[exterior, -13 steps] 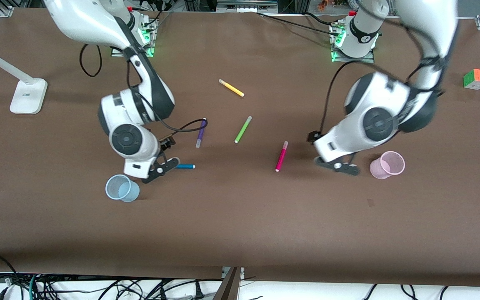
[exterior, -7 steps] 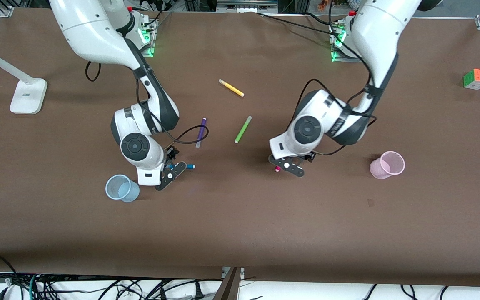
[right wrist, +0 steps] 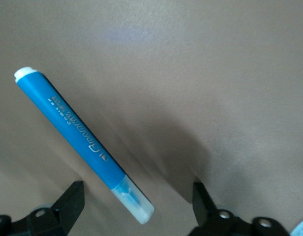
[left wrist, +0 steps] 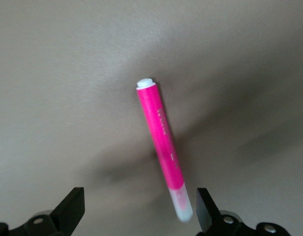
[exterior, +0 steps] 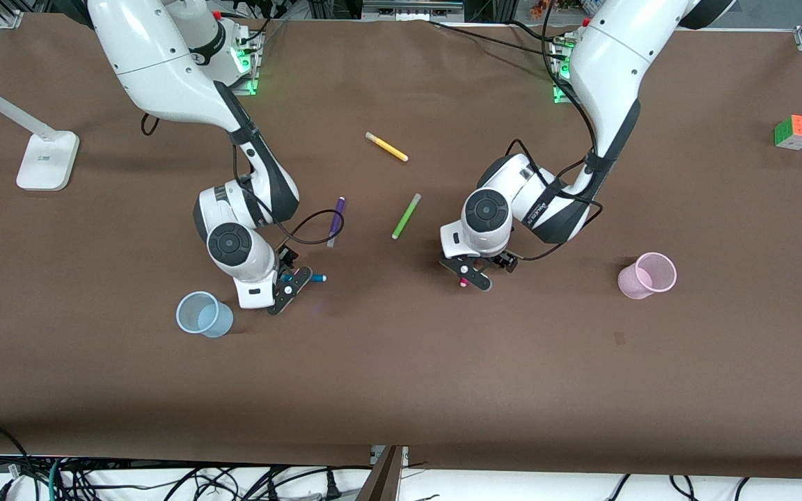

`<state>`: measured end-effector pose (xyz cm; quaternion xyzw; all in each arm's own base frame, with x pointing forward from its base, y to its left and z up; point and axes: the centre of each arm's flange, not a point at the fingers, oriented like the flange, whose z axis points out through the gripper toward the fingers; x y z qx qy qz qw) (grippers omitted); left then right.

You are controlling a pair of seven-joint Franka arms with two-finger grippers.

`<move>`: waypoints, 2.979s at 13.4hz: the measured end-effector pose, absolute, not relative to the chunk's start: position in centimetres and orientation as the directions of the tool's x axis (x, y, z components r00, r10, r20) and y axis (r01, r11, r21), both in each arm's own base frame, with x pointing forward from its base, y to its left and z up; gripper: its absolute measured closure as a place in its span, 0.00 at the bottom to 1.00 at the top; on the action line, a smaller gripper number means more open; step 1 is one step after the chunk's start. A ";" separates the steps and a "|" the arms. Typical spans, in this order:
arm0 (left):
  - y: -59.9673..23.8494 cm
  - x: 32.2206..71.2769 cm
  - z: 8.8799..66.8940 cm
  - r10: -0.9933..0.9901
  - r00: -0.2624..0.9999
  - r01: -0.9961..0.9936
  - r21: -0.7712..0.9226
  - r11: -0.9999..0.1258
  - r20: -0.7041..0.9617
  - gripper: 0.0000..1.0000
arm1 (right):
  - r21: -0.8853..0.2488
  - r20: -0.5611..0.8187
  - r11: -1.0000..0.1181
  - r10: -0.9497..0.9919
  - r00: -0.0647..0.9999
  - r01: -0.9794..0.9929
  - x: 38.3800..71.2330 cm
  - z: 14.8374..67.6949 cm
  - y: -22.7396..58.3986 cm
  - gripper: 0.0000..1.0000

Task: Place pink and blue markers in matching cups
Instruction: 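Grasp the blue marker with the right gripper while the left gripper grasps pink, then carry the blue marker over the clear cup while the left gripper carries pink, then drop the blue marker into the clear cup while the left gripper lowers pink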

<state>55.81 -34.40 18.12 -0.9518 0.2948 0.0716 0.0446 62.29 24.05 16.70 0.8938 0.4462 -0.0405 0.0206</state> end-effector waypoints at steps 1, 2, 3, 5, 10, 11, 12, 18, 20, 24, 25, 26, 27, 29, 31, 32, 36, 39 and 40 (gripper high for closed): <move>-34.1 55.3 17.2 -0.551 0.820 -0.563 -0.038 -0.826 -0.156 0.00 | 0.004 -0.086 -0.600 0.797 0.598 0.800 62.4 17.0 24.1 0.15; -34.0 54.9 16.7 -0.537 0.829 -0.548 -0.037 -0.835 -0.154 0.00 | 0.007 -0.082 -0.597 0.799 0.596 0.802 62.5 17.3 24.1 0.28; -34.3 54.6 16.6 -0.523 0.839 -0.534 -0.037 -0.845 -0.150 0.00 | 0.008 -0.079 -0.594 0.801 0.593 0.804 62.5 17.6 24.1 0.37; -35.4 54.0 16.8 -0.509 0.849 -0.518 -0.032 -0.855 -0.145 0.00 | 0.010 -0.078 -0.588 0.806 0.586 0.809 62.5 17.7 24.2 0.44; -35.8 53.7 16.8 -0.502 0.853 -0.511 -0.031 -0.859 -0.144 0.29 | 0.014 -0.070 -0.581 0.811 0.580 0.814 62.6 18.2 24.6 0.84; -35.9 53.7 17.0 -0.503 0.852 -0.512 -0.031 -0.858 -0.142 0.41 | 0.017 -0.065 -0.577 0.814 0.577 0.816 62.7 18.5 24.7 0.84; -36.0 53.7 17.1 -0.505 0.852 -0.513 -0.030 -0.858 -0.139 0.51 | 0.020 -0.061 -0.569 0.820 0.570 0.822 62.9 19.4 24.8 0.84; -35.5 53.7 17.6 -0.498 0.850 -0.512 -0.046 -0.858 -0.174 0.82 | -0.011 -0.215 -0.444 0.876 0.431 0.896 66.0 31.1 22.0 0.84; -34.8 53.9 19.3 -0.494 0.844 -0.517 -0.077 -0.852 -0.209 0.82 | 0.018 -0.322 -0.374 0.876 0.359 0.927 67.0 33.3 19.4 0.84; -30.5 56.5 26.3 -0.490 0.785 -0.566 -0.119 -0.816 -0.379 0.82 | 0.071 -0.513 -0.195 0.834 0.203 0.978 68.8 36.5 15.1 0.84; -28.6 57.5 28.4 -0.489 0.756 -0.589 -0.127 -0.798 -0.435 0.82 | 0.085 -0.570 -0.139 0.805 0.162 0.987 69.1 36.9 14.6 0.84; -26.5 58.5 30.3 -0.486 0.729 -0.614 -0.147 -0.775 -0.482 0.82 | 0.091 -0.619 -0.092 0.775 0.129 0.992 69.3 37.0 14.3 0.84; -24.5 59.4 32.0 -0.482 0.701 -0.641 -0.169 -0.749 -0.526 0.82 | 0.086 -0.655 -0.055 0.749 0.098 0.995 69.5 36.8 14.1 0.84; -21.4 60.4 34.0 -0.470 0.638 -0.705 -0.216 -0.676 -0.611 0.82 | 0.059 -0.715 0.002 0.698 0.041 0.998 69.9 35.5 13.4 0.84; -18.5 61.1 34.7 -0.437 0.584 -0.755 -0.261 -0.601 -0.684 0.82 | 0.038 -0.766 0.047 0.643 -0.001 0.998 70.3 33.5 13.2 0.84; -16.7 61.8 34.9 -0.413 0.564 -0.774 -0.283 -0.567 -0.715 0.82 | 0.029 -0.779 0.067 0.627 -0.020 0.997 70.4 32.3 13.4 0.84; -11.1 64.0 32.9 -0.334 0.479 -0.841 -0.315 -0.440 -0.812 0.82 | 0.013 -0.793 0.128 0.606 -0.068 0.992 70.7 29.2 14.4 0.84; -8.9 64.4 29.9 -0.322 0.379 -0.885 -0.238 -0.401 -0.868 0.82 | 0.017 -0.788 0.158 0.610 -0.084 0.987 70.6 28.3 15.8 0.74; -7.9 64.2 29.2 -0.324 0.343 -0.893 -0.200 -0.402 -0.882 0.82 | 0.034 -0.786 0.155 0.614 -0.070 0.987 70.6 28.5 16.1 0.61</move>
